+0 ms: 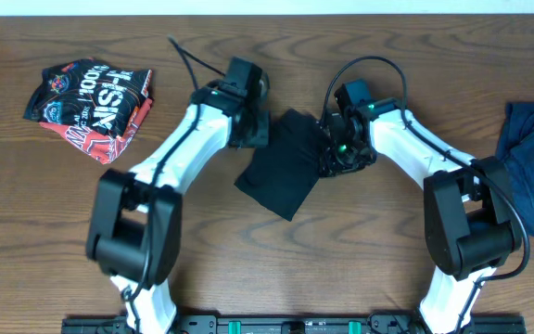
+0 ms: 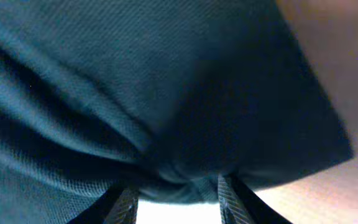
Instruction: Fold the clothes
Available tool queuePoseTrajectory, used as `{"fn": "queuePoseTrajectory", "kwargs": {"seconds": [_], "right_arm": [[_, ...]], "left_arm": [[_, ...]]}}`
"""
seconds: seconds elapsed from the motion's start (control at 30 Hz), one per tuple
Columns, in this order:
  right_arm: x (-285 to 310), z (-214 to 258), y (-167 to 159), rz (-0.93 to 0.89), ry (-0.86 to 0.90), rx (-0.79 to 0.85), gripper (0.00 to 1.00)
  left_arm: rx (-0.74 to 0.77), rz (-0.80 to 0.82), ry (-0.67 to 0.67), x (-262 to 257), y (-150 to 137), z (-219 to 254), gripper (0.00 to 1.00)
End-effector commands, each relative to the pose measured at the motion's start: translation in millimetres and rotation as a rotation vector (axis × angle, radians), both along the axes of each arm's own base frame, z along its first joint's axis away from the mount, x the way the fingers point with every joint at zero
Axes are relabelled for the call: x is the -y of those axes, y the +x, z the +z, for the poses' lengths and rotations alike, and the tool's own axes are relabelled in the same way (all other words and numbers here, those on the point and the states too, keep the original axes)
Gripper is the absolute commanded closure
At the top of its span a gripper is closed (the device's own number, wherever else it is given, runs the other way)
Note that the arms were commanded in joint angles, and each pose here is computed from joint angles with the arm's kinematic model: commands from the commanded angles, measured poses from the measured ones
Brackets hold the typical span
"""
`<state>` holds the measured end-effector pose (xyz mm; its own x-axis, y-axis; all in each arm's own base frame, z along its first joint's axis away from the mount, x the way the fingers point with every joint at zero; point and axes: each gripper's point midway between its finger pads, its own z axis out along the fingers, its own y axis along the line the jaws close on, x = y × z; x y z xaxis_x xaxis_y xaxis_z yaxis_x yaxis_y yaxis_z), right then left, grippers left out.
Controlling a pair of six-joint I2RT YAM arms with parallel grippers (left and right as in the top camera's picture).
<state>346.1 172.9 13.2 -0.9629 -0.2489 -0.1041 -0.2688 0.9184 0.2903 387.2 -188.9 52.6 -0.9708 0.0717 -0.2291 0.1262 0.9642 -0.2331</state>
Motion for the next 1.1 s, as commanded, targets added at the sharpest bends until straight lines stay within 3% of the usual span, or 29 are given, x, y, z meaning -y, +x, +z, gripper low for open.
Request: {"fn": "queuePoseTrajectory", "kwargs": {"seconds": [0.0, 0.27, 0.37, 0.6, 0.77, 0.97, 1.07], "right_arm": [[7, -8, 19, -0.041, -0.051, 0.078, 0.6], [-7, 19, 93, -0.072, 0.034, 0.387, 0.61], [-9, 33, 103, -0.047, 0.045, 0.425, 0.55], [9, 82, 91, -0.048, 0.033, 0.35, 0.54], [-19, 114, 61, 0.058, 0.275, 0.265, 0.62], [-43, 97, 20, 0.149, 0.46, 0.089, 0.65], [-44, 72, 5, 0.142, 0.465, 0.005, 0.69]], "left_arm": [[-0.076, -0.046, 0.015, 5, -15, -21, 0.58], [-0.135, -0.047, 0.04, 2, -27, -33, 0.58], [-0.136, -0.04, 0.039, 2, -27, -33, 0.58], [-0.096, -0.018, 0.112, -12, -19, -32, 0.59], [-0.066, -0.015, 0.112, -12, -14, -26, 0.59], [-0.064, -0.015, 0.111, -12, -14, -26, 0.59], [-0.064, -0.015, 0.112, -12, -14, -26, 0.59]]}}
